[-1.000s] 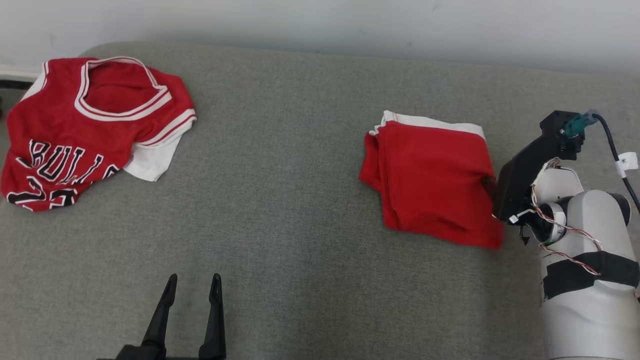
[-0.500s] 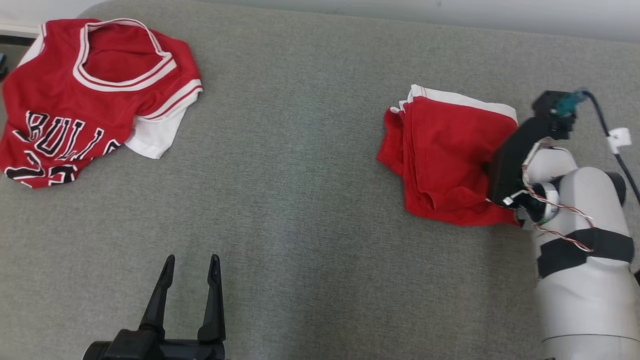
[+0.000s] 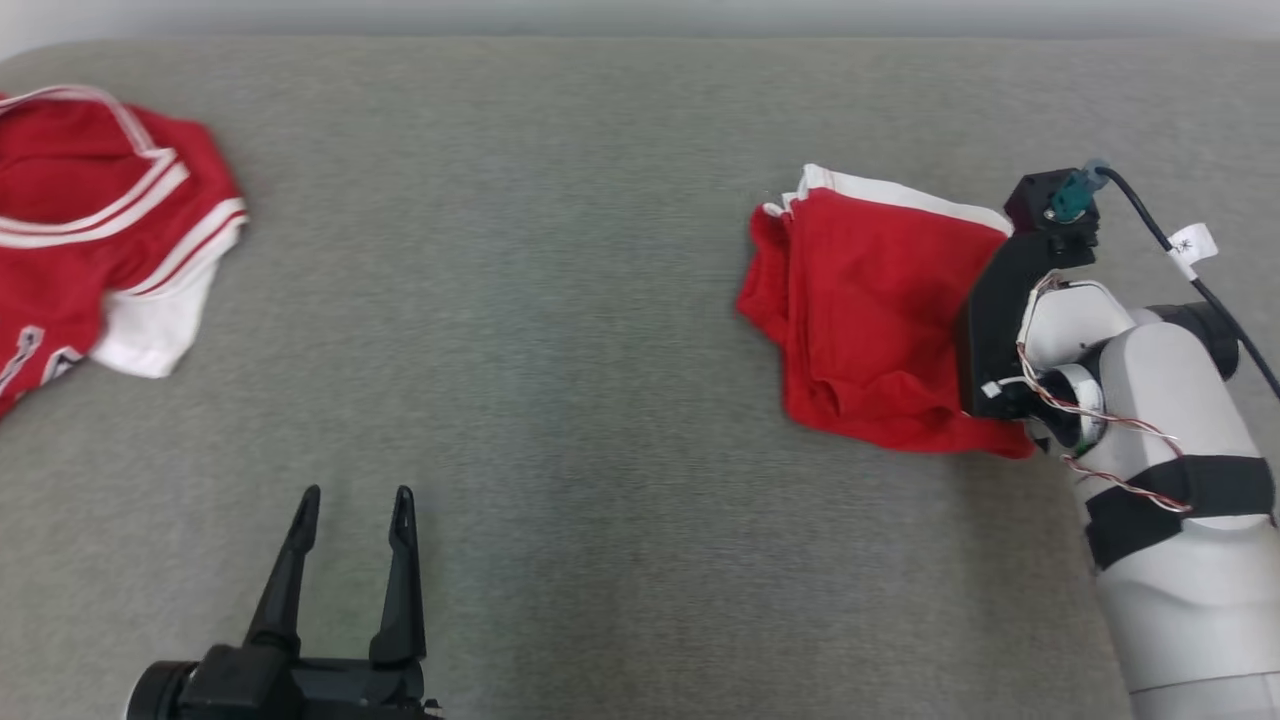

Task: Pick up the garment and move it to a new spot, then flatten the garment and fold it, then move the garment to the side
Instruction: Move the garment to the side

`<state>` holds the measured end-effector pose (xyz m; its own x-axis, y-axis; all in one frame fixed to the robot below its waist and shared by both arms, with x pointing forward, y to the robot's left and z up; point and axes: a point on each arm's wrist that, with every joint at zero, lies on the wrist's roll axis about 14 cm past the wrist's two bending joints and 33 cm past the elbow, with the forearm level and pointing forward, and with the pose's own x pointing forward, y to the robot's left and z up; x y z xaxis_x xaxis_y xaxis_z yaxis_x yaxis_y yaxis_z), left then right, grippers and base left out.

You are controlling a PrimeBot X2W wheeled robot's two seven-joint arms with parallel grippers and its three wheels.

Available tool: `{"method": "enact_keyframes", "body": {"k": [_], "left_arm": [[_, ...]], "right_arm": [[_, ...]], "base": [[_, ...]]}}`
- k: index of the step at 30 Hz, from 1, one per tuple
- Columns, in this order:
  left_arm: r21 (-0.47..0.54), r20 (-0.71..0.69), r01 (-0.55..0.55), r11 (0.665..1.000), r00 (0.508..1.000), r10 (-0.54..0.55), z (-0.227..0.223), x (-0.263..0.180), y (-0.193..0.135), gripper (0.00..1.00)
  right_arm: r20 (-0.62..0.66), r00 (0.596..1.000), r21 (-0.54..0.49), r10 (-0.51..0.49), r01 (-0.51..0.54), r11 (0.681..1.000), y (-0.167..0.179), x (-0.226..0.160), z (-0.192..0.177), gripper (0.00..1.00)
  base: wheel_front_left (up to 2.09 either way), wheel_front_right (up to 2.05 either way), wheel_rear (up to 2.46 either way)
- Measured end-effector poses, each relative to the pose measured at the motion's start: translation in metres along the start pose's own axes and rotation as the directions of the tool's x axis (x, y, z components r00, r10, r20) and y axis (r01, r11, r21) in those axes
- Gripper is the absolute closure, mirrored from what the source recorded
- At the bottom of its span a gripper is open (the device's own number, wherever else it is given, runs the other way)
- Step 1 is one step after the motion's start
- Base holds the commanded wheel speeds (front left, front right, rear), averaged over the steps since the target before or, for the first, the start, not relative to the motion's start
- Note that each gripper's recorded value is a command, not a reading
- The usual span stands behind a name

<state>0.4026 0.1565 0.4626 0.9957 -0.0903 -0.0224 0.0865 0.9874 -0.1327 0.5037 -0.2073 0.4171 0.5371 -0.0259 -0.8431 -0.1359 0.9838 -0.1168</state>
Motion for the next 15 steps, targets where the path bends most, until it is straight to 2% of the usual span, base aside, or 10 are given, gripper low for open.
{"method": "enact_keyframes", "body": {"k": [6,10,15], "left_arm": [[0.012,0.031,0.108,0.994,0.994,-0.108,0.004,0.025,-0.028,0.00],[0.021,0.069,0.184,0.983,0.980,-0.185,0.010,0.043,-0.050,0.00],[0.033,0.068,0.286,0.958,0.955,-0.288,0.003,0.057,-0.077,0.00]], "right_arm": [[-0.043,0.990,-0.043,-0.137,0.135,0.990,-0.061,-0.021,-0.027,1.00],[-0.066,0.957,-0.066,-0.284,0.280,0.958,-0.123,-0.040,-0.050,1.00],[-0.056,0.913,-0.062,-0.403,0.400,0.915,-0.176,-0.056,-0.072,1.00]], "base": [[0.00,0.00,0.00],[0.00,0.00,0.00],[0.00,0.00,0.00]]}}
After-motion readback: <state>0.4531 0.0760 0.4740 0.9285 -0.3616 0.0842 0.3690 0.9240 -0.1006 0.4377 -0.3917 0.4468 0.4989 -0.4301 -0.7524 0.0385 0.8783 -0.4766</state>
